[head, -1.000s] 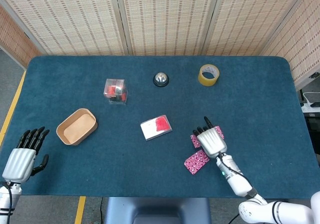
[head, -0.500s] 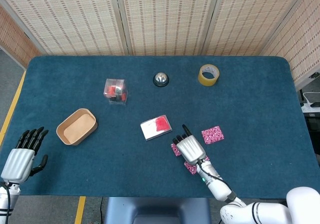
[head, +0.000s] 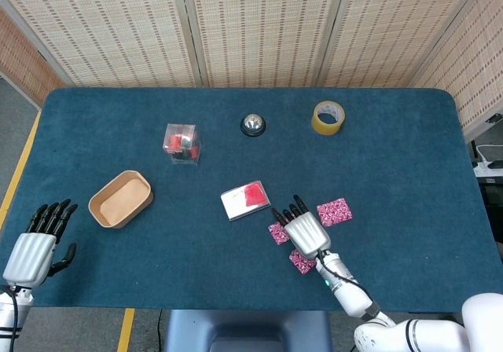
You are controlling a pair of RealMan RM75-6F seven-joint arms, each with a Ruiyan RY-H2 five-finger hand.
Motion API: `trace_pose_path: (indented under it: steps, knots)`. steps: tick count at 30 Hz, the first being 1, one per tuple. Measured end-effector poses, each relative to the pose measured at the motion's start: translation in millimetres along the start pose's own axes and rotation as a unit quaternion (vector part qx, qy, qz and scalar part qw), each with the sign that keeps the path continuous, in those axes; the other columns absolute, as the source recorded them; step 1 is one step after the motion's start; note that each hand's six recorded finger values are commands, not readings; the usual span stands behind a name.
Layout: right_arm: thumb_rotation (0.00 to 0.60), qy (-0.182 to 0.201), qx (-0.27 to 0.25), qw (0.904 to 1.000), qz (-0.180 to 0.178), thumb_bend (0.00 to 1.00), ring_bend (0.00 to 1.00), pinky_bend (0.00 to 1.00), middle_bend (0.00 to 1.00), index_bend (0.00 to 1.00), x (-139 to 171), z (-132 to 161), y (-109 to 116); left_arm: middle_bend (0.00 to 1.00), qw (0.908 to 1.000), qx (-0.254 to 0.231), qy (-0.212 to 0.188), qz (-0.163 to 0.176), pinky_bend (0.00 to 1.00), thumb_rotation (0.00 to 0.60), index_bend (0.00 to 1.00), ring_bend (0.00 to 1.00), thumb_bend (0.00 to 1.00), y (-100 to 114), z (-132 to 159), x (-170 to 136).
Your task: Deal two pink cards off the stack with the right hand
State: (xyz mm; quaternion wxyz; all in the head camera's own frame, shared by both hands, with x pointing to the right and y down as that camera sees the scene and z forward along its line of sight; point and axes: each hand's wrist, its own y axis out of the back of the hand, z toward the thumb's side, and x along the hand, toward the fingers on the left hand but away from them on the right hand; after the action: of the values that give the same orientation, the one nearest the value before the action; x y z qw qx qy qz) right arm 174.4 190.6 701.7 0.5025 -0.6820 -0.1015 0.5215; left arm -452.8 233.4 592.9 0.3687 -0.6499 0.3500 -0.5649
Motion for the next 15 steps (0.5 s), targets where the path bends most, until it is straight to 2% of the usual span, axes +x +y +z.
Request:
trace_pose_path:
  steps: [5, 8, 11, 15]
  knots:
    - [0.600, -0.014, -0.008, 0.9996, -0.024, 0.27, 0.11, 0.00, 0.20, 0.00, 19.2, -15.1, 10.0, 0.00, 1.0000, 0.000, 0.003, 0.002, 0.06, 0.600, 0.00, 0.00, 0.48, 1.2, -1.2, -0.9]
    - [0.600, -0.034, -0.017, 0.9982, -0.046, 0.27, 0.06, 0.00, 0.15, 0.00, 38.7, -30.7, 14.7, 0.00, 1.0000, 0.001, 0.005, 0.004, 0.06, 0.600, 0.00, 0.00, 0.48, 1.9, -3.9, -1.3]
    - [0.600, -0.053, -0.021, 0.9961, -0.067, 0.27, 0.00, 0.00, 0.06, 0.00, 59.5, -44.5, 17.4, 0.00, 1.0000, 0.002, 0.005, 0.005, 0.06, 0.600, 0.00, 0.00, 0.48, 1.7, -4.5, -1.4]
    - [0.600, -0.118, -0.030, 0.9895, -0.078, 0.27, 0.00, 0.00, 0.01, 0.00, 99.0, -78.6, 5.5, 0.00, 0.9998, 0.006, 0.006, 0.016, 0.06, 0.600, 0.00, 0.00, 0.48, 2.6, -2.7, -1.0]
